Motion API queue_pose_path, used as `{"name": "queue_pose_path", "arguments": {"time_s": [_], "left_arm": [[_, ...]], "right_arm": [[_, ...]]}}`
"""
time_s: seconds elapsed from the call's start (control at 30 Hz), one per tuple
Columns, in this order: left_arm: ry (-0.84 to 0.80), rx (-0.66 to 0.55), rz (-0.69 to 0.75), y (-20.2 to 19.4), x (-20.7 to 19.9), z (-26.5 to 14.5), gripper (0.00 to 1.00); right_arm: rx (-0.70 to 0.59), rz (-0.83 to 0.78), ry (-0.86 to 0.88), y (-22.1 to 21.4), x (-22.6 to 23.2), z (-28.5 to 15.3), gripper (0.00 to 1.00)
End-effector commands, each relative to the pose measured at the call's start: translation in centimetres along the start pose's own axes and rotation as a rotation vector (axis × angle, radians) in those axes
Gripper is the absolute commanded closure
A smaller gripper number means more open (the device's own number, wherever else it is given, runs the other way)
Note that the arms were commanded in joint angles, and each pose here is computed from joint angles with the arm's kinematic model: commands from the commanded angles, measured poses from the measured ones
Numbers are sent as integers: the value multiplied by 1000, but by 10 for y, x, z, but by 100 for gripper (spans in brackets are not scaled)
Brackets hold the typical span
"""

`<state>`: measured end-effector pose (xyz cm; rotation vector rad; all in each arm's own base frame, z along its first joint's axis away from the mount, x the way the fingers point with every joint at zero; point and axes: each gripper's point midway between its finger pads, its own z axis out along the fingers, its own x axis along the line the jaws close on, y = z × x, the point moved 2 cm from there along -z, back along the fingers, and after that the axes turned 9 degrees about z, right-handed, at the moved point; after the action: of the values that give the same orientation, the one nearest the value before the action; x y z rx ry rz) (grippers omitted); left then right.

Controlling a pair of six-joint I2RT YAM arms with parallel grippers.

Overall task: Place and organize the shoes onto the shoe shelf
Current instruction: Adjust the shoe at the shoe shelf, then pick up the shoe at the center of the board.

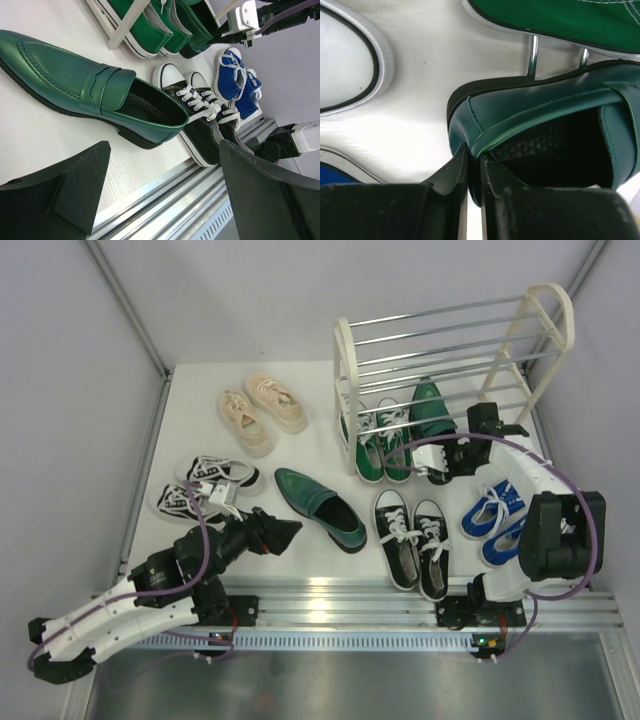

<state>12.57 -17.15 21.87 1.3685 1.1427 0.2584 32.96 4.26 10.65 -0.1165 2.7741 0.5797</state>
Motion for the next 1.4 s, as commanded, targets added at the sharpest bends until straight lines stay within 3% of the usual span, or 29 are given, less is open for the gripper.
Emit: {"name": "queue_pose_path", "arguments": {"time_s": [0.0, 0.07, 0.53, 0.83, 0.97, 1.07, 1.2, 1.37], "left_arm": [[-17, -28, -6, 11, -6, -2, 5], [-18, -27, -6, 11, -6, -2, 5], [-14, -18, -21, 8, -6, 0, 5], [54, 37, -93, -9, 0, 13, 5], [100, 91, -127, -22, 1, 25, 5], [152, 127, -232, -37, 3, 37, 6], [273, 145, -368, -54, 12, 54, 8], [440, 158, -486, -69, 18, 81, 14]], "right_arm": [[-57, -123, -233, 26, -69, -21, 89], [-54, -112, -238, 25, -69, -21, 77], [-83, 1, -349, 29, -75, -50, 34], [-132, 128, -405, 32, -47, -83, 30], [-161, 325, -422, 22, -31, -100, 31], [-317, 510, -366, 49, -7, -112, 33], [-579, 636, -135, 99, 55, -106, 32], [-669, 690, -101, 112, 87, -103, 31]]}}
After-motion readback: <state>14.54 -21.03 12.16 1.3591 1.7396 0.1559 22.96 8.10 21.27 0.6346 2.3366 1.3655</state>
